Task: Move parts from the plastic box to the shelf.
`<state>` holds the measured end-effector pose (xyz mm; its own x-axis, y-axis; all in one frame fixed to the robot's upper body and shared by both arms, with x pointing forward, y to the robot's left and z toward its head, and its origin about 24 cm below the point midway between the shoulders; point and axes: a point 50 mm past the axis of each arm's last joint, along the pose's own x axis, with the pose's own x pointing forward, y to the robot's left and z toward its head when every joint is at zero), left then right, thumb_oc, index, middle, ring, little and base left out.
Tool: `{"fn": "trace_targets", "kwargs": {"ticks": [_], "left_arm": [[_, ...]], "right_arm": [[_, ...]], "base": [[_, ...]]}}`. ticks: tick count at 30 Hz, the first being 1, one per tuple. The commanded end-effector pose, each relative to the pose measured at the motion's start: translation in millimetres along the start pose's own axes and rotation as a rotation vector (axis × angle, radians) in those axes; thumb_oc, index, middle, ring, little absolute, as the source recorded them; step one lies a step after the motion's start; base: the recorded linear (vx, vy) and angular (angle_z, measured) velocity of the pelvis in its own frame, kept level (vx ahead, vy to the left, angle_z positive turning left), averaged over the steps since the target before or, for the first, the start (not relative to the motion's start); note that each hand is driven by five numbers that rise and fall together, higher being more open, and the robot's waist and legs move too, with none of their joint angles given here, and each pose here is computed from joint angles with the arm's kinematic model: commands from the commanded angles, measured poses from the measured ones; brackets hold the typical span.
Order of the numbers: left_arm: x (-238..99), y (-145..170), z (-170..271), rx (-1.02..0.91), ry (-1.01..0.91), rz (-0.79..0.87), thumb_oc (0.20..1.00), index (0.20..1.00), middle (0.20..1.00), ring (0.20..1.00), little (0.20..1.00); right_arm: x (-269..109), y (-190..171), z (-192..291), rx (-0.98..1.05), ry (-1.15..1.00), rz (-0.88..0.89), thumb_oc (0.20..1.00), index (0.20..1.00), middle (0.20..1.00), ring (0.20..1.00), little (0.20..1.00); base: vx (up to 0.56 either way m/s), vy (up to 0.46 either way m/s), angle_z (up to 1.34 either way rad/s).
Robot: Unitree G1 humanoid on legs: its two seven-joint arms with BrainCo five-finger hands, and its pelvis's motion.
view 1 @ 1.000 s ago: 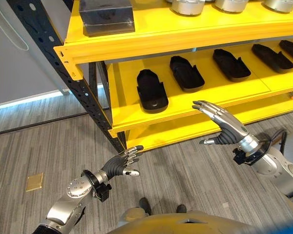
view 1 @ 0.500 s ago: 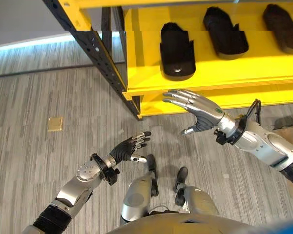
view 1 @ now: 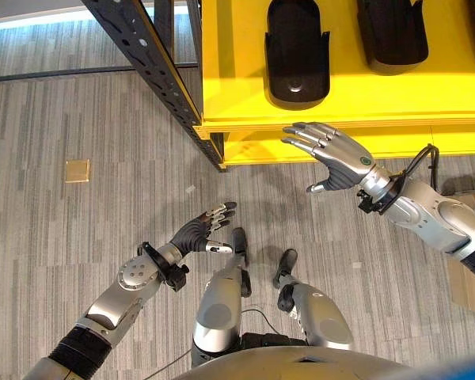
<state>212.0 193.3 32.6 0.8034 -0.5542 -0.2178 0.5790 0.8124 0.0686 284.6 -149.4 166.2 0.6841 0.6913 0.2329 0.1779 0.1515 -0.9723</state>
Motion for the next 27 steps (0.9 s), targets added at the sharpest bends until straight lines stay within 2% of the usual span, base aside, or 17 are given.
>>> {"fn": "trace_targets", "kwargs": {"ticks": [1,5,27], "left_arm": [[-9.3,-2.8,-0.2,0.004,-0.037,0.012,1.000,1.000,1.000,1.000,1.000],[-8.0,-4.5,1.7,0.007,-0.044,0.010,1.000,1.000,1.000,1.000,1.000],[-3.1,-5.6,3.4,0.018,-0.058,0.004,1.000,1.000,1.000,1.000,1.000]], "right_arm": [[0.1,-22.2,2.0,-0.098,-0.015,-0.145,1.000,1.000,1.000,1.000,1.000],[-4.4,-25.0,-1.0,-0.137,0.007,-0.208,1.000,1.000,1.000,1.000,1.000],[3.2,-20.9,-22.9,-0.152,0.112,-0.084,1.000,1.000,1.000,1.000,1.000]], "base": [[0.00,0.000,0.00],[0.00,0.003,-0.02],[0.00,0.001,-0.01]]}}
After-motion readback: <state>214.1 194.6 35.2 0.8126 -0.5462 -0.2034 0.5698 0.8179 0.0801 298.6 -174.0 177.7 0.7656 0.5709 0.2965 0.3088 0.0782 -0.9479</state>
